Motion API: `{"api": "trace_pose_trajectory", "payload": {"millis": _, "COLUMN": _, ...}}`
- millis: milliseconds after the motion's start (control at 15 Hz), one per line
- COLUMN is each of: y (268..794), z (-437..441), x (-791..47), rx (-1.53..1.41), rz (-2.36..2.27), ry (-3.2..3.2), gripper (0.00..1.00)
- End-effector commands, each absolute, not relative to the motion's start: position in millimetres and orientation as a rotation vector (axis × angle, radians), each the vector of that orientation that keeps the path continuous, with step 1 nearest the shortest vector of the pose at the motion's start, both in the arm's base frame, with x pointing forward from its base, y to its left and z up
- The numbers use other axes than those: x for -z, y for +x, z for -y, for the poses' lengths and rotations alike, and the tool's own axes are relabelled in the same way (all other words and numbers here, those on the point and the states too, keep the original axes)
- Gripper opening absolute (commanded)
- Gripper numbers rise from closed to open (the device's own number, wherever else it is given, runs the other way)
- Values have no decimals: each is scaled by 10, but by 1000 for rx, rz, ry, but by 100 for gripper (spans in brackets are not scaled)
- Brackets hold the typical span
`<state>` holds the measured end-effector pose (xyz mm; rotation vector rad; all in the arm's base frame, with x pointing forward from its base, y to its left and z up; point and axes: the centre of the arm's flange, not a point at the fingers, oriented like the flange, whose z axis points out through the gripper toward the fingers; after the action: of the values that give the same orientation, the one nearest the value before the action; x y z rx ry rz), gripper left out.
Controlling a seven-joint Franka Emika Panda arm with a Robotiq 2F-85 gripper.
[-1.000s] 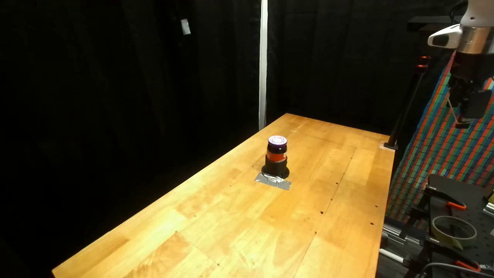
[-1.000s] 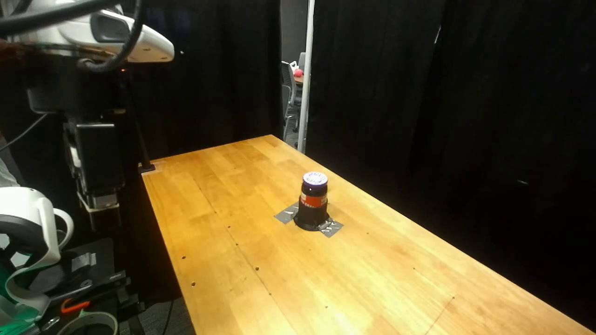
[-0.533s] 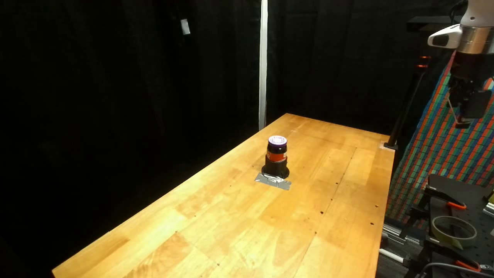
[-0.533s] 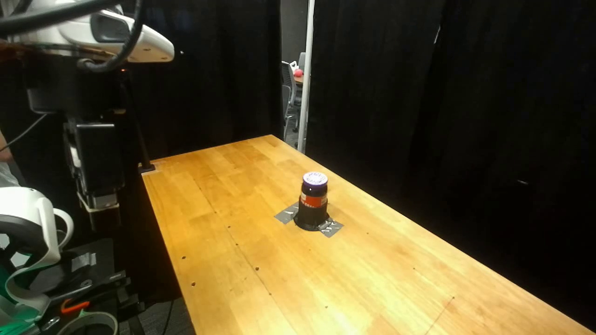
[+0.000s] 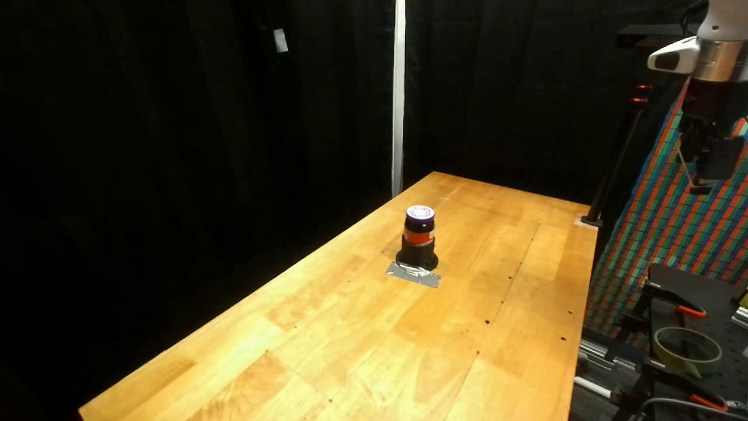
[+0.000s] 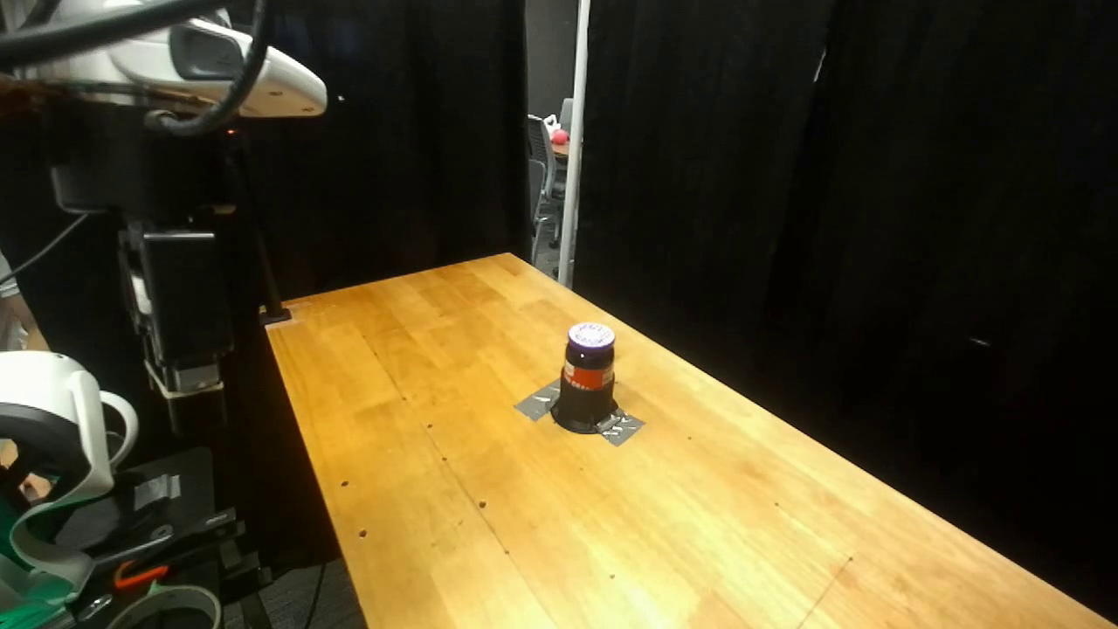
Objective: Put an elastic band over the bottom of the brown coffee cup on the table
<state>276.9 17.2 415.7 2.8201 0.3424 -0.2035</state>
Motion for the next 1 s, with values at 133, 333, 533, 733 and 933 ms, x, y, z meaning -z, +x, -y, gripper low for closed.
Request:
{"api": "trace_pose_trajectory", "payload": {"millis": 133, "y": 3094, "z": -274, "x": -4150, "rx": 194, "rz": -319, "ry": 2864, "gripper": 100}}
{"api": "trace_pose_trajectory", "payload": {"millis": 333, "y": 3512, "z": -425, "x": -4143, "rx": 137, "rz": -312, "ry": 2930, "gripper": 100}}
{"api": "trace_pose_trajectory", "payload": {"millis": 533, "y": 3993, "z": -631, "x": -4070, "rx": 56, "rz": -326, "ry": 3018, "gripper": 100}}
{"api": "trace_pose_trajectory", "payload": {"millis": 733, "y": 4417, "z": -844, "x": -3945, "rx": -43, "rz": -325, "ry": 3081, "gripper": 100}}
{"api": "trace_pose_trajectory", "payload": {"millis": 933, "y": 4874, "z": -1089, "x": -3765, "rx": -158, "rz": -302, "ry": 3083, "gripper": 100}}
